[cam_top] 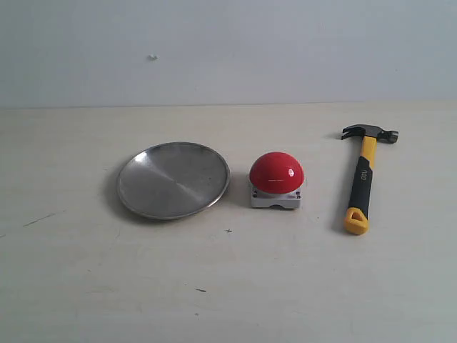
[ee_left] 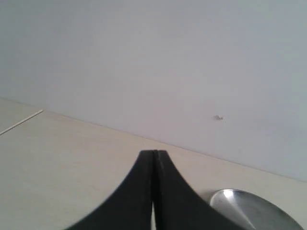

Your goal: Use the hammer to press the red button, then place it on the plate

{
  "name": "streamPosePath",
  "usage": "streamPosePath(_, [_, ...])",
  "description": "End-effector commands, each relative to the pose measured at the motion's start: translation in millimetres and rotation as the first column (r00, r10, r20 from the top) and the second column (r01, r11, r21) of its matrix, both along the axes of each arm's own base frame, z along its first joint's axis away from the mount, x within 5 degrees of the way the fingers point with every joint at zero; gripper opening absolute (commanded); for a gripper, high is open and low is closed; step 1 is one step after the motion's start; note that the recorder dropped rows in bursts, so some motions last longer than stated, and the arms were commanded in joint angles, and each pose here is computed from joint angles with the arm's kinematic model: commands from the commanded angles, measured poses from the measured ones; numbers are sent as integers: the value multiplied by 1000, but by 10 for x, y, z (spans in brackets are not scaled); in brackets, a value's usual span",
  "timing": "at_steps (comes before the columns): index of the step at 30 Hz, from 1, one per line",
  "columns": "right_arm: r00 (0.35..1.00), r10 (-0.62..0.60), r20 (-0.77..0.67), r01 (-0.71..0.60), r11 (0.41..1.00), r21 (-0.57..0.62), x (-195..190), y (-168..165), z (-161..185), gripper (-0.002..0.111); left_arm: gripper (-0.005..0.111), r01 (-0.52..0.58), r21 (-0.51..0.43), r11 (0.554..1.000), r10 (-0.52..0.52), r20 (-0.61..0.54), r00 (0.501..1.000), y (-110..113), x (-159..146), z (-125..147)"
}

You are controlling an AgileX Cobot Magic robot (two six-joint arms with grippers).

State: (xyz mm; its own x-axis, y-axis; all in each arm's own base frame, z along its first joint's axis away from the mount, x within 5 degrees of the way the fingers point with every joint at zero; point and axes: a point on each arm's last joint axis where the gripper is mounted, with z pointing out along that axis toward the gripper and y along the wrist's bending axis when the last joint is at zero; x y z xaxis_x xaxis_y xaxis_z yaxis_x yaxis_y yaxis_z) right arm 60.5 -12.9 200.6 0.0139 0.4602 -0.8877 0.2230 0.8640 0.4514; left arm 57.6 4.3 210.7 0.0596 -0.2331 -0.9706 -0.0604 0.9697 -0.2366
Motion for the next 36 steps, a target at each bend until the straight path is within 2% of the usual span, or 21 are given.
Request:
streamPosePath(1, [969,19,247,-8,999,-46,-4,15,216,0,0,25,-5,1000,-25,31,999,-15,-3,17])
streamPosePath(6, [944,31,328,-9,998,-69,-19,25,295,0,0,39,-5,999,-39,31,999,-23,-3,17])
streamPosePath(11, [885,49,462,-6,996,-94,-61,39,424,0,0,39,-15,999,-39,17,999,-23,-2,5])
streamPosePath(13, [850,27,525,-4,999,-44,-87,22,473,0,0,38,-11,999,-38,4,999,-22,-2,-7])
streamPosePath(14, [842,-23,539,-5,999,50,-87,-16,471,0,0,38,-9,999,-38,4,999,-22,-2,-7])
streamPosePath(15, [841,-52,539,5,996,89,-80,-41,521,0,0,38,-9,999,-38,4,999,-22,-2,-7])
streamPosePath(19, [894,-48,446,81,995,-56,62,-75,913,0,0,38,-9,999,-38,4,999,-22,-2,-7])
streamPosePath(22, [942,-29,334,71,991,-114,310,-105,1169,0,0,38,-9,999,-38,4,999,-22,-2,-7])
streamPosePath(26, [959,10,284,67,964,-258,597,-134,1485,0,0,38,-9,999,-38,4,999,-22,-2,-7])
streamPosePath(30, [958,3,285,75,963,-260,828,-188,1673,0,0,38,-9,999,-38,4,999,-22,-2,-7])
streamPosePath(33, [997,13,70,7,959,-283,1265,-263,1739,0,0,38,-9,999,-38,4,999,-22,-2,-7])
streamPosePath(36, [989,31,-142,-73,951,-301,1707,-341,1845,0,0,38,-9,999,-38,4,999,-22,-2,-7])
